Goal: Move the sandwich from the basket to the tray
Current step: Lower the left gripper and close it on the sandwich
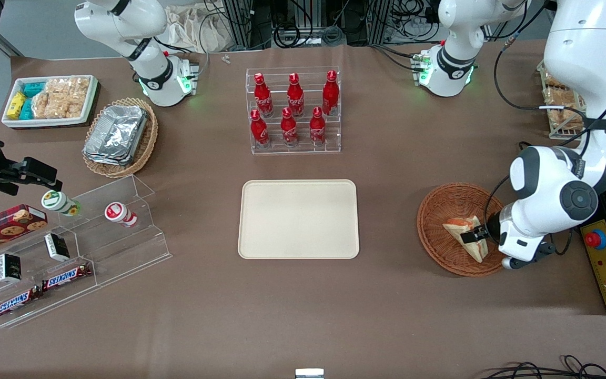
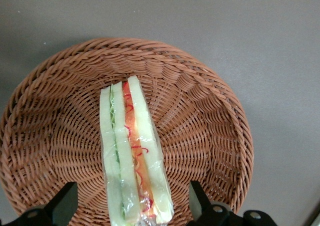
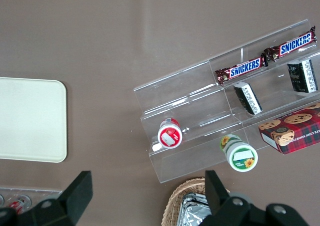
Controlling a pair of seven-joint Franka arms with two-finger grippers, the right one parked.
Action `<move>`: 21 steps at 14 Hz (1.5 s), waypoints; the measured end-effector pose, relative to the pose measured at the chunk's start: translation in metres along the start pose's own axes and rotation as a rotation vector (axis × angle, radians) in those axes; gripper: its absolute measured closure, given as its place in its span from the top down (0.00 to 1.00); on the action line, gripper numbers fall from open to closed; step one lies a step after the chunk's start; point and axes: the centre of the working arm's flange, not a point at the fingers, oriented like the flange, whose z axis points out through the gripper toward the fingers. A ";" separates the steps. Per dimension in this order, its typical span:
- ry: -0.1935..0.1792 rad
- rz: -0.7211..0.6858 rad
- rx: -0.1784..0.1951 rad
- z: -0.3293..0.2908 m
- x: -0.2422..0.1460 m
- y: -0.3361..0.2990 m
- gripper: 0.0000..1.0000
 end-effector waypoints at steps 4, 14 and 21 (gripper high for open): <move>-0.029 0.004 0.012 0.016 -0.007 0.001 1.00; -0.010 -0.060 -0.004 0.039 -0.006 0.004 0.52; 0.005 -0.094 0.039 -0.009 0.005 0.020 0.33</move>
